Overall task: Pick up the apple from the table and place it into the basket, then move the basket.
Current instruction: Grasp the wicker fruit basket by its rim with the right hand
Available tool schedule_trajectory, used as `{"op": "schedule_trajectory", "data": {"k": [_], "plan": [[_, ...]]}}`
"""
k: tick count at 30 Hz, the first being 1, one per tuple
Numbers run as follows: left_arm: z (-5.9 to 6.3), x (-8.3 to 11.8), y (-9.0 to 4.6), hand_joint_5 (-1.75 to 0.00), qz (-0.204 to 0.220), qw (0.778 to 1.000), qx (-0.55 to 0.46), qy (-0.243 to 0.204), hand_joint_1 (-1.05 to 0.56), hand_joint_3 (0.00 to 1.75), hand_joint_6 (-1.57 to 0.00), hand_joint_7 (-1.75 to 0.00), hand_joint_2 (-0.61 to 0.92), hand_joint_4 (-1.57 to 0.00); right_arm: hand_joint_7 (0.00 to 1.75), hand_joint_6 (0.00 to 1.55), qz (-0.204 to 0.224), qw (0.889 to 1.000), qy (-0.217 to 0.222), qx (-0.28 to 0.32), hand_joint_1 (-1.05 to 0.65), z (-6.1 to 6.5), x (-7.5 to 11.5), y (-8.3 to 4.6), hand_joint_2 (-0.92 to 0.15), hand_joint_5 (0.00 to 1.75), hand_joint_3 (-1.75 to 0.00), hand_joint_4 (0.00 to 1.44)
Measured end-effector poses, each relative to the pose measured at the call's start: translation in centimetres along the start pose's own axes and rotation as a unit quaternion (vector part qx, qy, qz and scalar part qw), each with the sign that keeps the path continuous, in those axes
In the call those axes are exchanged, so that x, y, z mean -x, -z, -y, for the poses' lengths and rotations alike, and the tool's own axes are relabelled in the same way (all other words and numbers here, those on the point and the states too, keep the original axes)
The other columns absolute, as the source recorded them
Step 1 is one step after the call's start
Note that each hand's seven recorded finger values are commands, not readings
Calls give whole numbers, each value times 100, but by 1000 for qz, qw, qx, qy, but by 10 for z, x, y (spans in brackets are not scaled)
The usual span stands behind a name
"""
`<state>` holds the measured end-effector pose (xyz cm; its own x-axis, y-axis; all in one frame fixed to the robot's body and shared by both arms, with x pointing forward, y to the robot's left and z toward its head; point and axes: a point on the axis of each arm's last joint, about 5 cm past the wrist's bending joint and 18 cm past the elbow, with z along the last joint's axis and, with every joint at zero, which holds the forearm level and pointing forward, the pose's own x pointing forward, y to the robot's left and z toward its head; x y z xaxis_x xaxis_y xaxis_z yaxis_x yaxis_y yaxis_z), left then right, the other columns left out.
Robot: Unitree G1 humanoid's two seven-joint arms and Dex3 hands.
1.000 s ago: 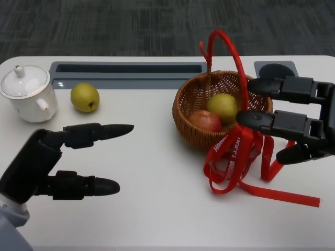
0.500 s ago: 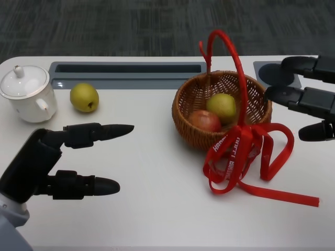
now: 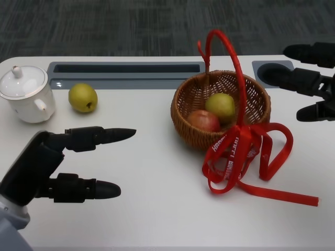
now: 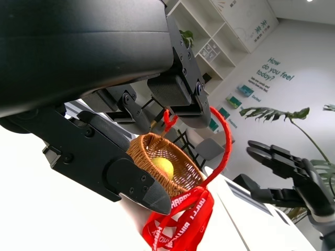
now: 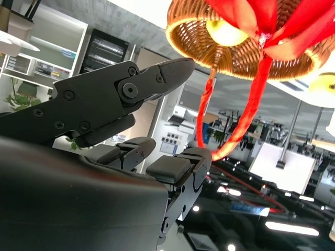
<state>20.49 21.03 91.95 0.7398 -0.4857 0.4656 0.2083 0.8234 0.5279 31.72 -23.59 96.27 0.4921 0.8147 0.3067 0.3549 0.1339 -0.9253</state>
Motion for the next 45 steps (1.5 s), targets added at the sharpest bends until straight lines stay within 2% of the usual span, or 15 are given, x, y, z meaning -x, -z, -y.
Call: {"op": "schedule_trajectory", "data": {"k": [6, 17, 24, 36, 42, 45], "plan": [[0, 0, -2, -1, 3, 1000, -3, 1, -42, 0, -80, 0, 64, -87, 1, 52, 22, 1000, -19, 2, -65, -8, -19, -6, -87, 1, 0, 52], [3, 1, -5, 0, 0, 1000, 2, -1, -40, 0, -80, 0, 64, -87, 0, 51, 36, 997, -62, -15, -68, -22, -31, -18, -87, 0, 0, 52], [5, 5, -7, 0, -2, 1000, 3, -4, -40, 0, -80, 0, 64, -88, 0, 50, 39, 993, -109, -21, -68, -30, -32, -25, -86, 1, 0, 52], [6, 10, -10, 0, -7, 1000, 0, -5, -40, 0, -80, 0, 64, -88, 1, 52, 23, 987, -146, -58, -64, -49, -25, -42, -84, 2, 0, 58], [7, 11, -11, 0, -8, 1000, -4, -3, -39, 0, -80, 0, 64, -88, 1, 53, 23, 983, -176, -41, -68, -54, -28, -46, -84, 3, 0, 61], [7, 10, -13, 0, -6, 1000, -5, -4, -38, 0, -80, 0, 64, -88, 1, 54, 35, 980, -193, -27, -68, -56, -34, -48, -83, 3, 0, 63]]}}
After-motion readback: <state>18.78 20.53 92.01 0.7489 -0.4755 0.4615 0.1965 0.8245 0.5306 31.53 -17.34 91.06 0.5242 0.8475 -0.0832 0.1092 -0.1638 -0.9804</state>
